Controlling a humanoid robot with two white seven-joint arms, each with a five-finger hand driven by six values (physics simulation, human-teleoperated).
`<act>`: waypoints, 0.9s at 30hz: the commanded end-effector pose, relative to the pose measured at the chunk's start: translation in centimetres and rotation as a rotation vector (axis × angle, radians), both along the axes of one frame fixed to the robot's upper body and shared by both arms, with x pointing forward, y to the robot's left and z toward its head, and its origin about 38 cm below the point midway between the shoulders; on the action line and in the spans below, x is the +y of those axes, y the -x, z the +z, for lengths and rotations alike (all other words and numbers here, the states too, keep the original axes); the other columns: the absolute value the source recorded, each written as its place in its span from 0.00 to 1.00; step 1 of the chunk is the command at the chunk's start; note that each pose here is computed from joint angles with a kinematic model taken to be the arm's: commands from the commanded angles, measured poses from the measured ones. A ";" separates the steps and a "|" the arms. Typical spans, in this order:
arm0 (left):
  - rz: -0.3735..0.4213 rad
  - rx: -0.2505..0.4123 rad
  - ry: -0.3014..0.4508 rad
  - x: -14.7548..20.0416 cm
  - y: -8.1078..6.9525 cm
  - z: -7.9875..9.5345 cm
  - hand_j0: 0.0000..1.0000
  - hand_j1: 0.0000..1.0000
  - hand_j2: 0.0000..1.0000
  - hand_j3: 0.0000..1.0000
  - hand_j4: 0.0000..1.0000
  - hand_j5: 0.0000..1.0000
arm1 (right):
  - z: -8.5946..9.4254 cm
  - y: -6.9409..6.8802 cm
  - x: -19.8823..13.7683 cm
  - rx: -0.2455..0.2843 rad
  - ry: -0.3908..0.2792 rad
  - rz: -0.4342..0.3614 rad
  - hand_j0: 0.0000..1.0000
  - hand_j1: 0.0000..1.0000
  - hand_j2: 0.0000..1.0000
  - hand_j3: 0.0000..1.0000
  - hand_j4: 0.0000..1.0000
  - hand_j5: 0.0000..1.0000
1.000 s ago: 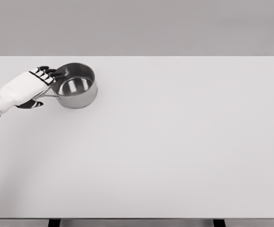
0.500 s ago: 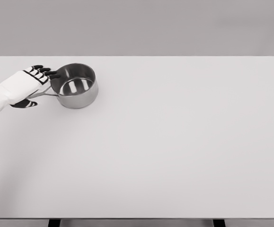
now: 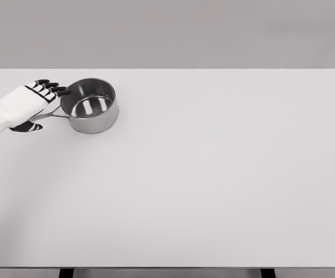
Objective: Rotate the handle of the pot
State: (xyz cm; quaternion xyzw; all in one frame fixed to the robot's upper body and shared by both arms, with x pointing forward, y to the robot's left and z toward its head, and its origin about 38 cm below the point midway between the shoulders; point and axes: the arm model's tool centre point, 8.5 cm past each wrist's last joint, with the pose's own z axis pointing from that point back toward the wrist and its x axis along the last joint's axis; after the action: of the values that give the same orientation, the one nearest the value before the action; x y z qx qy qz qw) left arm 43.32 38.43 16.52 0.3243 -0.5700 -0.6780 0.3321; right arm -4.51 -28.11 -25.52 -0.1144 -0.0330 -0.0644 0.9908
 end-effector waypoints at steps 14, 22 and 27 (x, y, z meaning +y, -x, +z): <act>0.035 0.007 -0.005 1.5 0.0 0.1 1.00 1.00 1.00 1.00 1.00 1.00 | 0.0 0.0 0.0 0.000 0.000 -0.001 1.00 1.00 1.00 1.00 1.00 1.00; 0.034 0.002 -0.005 1.5 -0.1 0.3 1.00 1.00 1.00 1.00 1.00 1.00 | 0.0 0.0 0.0 0.000 0.000 -0.001 1.00 1.00 1.00 1.00 1.00 1.00; 0.040 -0.002 -0.008 1.7 -0.3 0.6 1.00 1.00 1.00 1.00 1.00 1.00 | 0.0 0.0 0.0 0.000 0.000 -0.001 1.00 1.00 1.00 1.00 1.00 1.00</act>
State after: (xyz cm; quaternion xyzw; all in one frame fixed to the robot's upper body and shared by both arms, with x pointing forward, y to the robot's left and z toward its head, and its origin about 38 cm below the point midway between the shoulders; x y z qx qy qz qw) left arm 43.67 40.01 17.08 0.3378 -0.5602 -0.6747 0.3418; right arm -4.51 -28.11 -25.52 -0.1144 -0.0330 -0.0644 0.9908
